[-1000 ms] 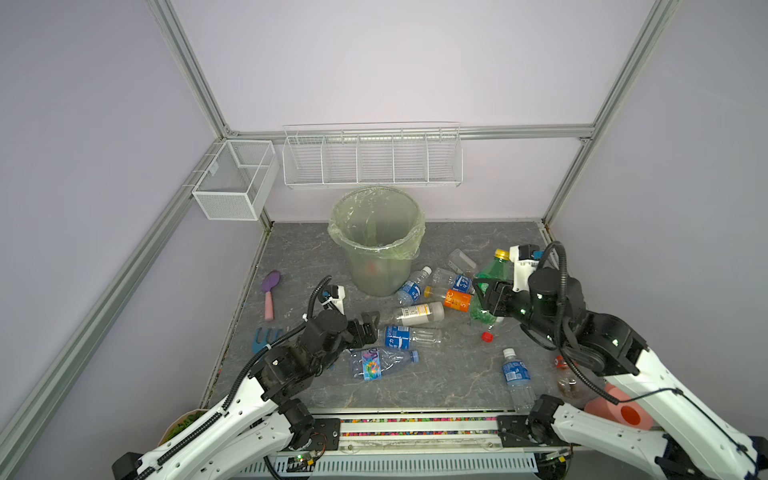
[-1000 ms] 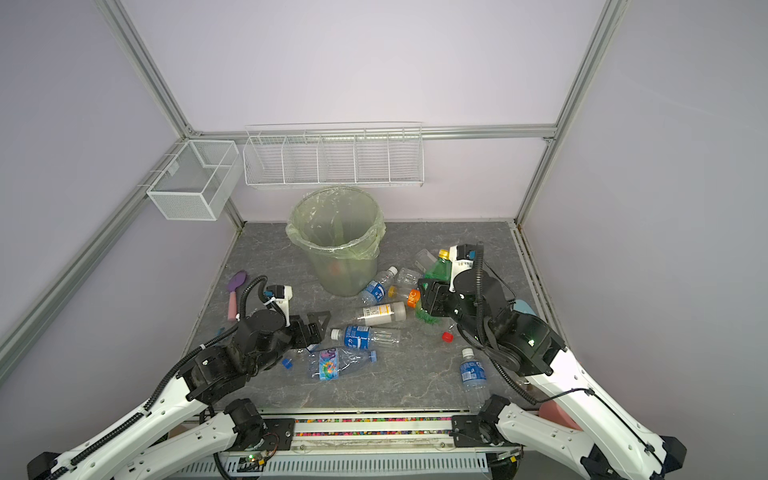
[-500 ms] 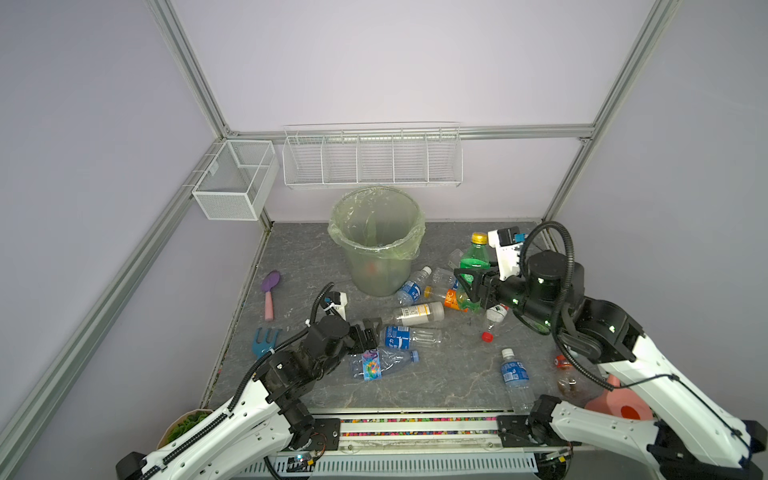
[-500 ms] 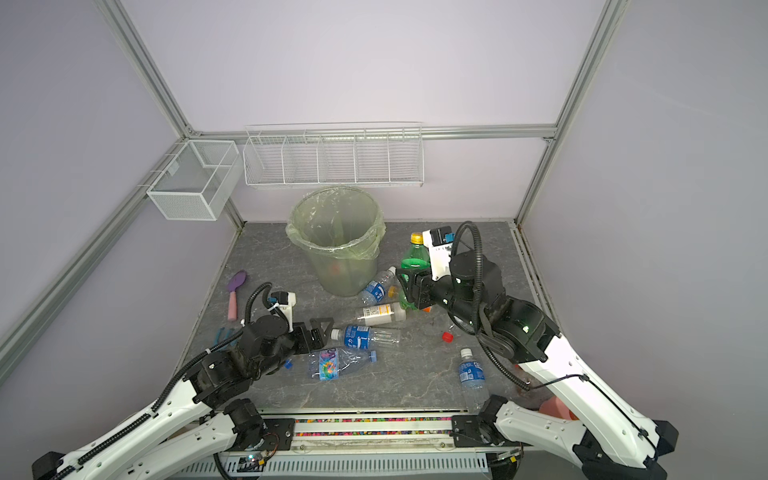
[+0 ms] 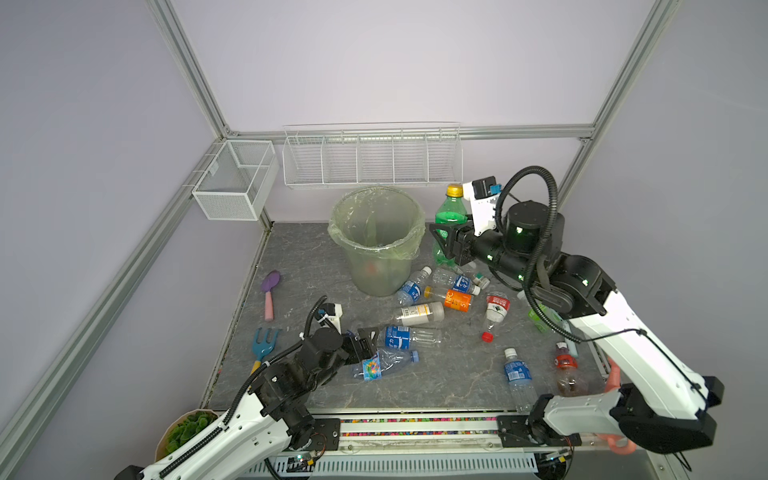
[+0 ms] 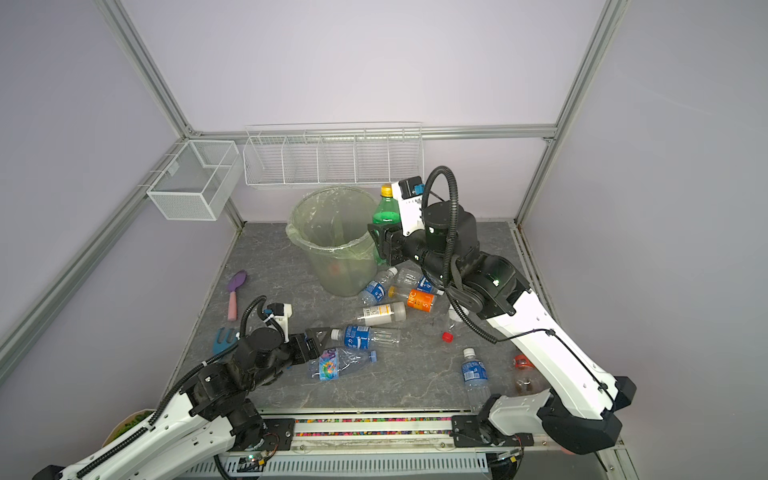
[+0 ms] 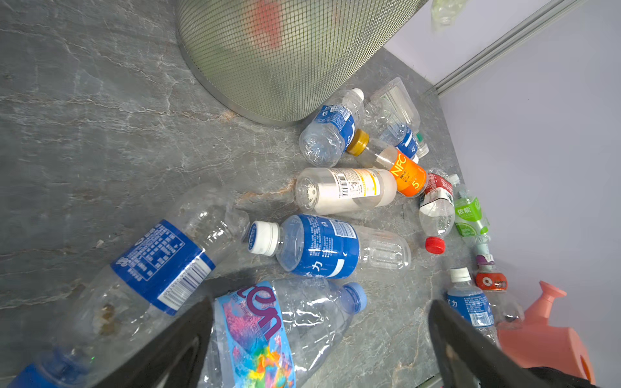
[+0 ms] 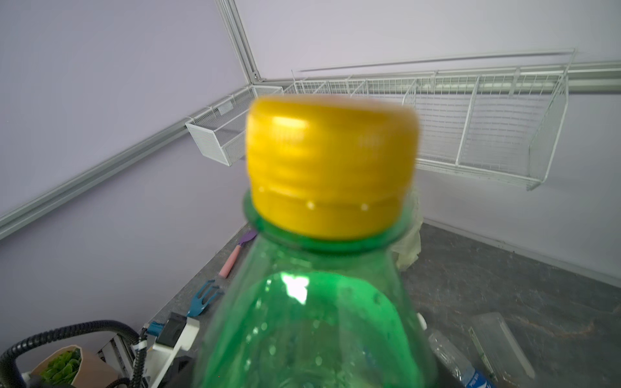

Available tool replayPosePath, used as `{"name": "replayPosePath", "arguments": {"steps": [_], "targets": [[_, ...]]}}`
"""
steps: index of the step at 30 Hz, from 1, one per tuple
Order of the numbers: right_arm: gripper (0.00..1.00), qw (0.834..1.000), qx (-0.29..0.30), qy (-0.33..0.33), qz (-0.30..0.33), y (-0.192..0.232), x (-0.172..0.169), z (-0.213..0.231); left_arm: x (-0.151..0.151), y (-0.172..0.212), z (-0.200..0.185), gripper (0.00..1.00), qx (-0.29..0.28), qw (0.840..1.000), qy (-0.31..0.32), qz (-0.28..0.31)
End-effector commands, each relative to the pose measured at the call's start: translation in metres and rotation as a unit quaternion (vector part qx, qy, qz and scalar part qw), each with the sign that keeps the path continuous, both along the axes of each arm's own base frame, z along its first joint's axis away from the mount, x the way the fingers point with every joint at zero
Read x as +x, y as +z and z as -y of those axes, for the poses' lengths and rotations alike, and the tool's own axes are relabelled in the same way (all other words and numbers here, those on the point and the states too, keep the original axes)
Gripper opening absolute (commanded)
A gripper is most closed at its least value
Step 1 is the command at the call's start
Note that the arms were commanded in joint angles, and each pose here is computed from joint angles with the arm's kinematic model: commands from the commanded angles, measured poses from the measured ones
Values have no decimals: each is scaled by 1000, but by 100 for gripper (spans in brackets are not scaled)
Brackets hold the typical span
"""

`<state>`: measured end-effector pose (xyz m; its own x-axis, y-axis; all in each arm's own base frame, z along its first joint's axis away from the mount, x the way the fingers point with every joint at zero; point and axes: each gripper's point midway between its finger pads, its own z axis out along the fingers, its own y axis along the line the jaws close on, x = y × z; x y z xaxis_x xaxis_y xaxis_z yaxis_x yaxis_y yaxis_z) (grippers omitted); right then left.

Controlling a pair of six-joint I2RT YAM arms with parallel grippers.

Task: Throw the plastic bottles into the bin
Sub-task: 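Lift the green soda bottle with the right gripper and carry it over the bin, then open the right gripper to drop the green bottle into the bin and withdraw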

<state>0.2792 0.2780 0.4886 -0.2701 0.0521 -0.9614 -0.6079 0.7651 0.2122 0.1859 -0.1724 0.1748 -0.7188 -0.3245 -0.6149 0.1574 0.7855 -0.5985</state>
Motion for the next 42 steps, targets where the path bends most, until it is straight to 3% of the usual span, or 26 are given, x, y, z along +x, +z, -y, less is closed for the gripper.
{"name": "replayPosePath", "arguments": {"steps": [1,7,13,14,15,16,17,18,22,28,33,42], "targets": [[7,998,17,1,57,37,6,-8,-3,2,2,99,-17,1000,-1,-4],[7,997,17,0,77,58,37,-41,-4,9,6,99,-31,999,-9,-1],[11,999,-32,-19,34,12,108,-88,-5,15,8,99,-38,999,-14,1],[19,999,-39,-18,17,-2,121,-94,-5,16,8,99,-40,999,-15,2],[36,999,-43,-23,-3,-16,134,-97,-5,18,8,99,-41,999,-15,2],[61,998,-47,-25,-27,-34,146,-98,-6,20,8,99,-42,999,-17,3],[95,997,-50,-30,-53,-51,156,-97,-6,23,8,99,-42,999,-18,4],[88,995,-53,-43,-71,-61,161,-92,-7,25,7,99,-42,999,-19,6],[88,992,-73,-59,-83,-73,159,-80,-9,32,1,100,-33,999,-16,13],[88,996,-59,-49,-47,-29,130,-61,-6,33,4,100,-25,999,-18,14],[88,996,-68,-41,-40,-20,98,-49,-4,34,9,100,-15,999,-26,12],[88,997,-34,-46,-56,-57,28,10,-2,8,21,100,43,997,-57,-23]]}}
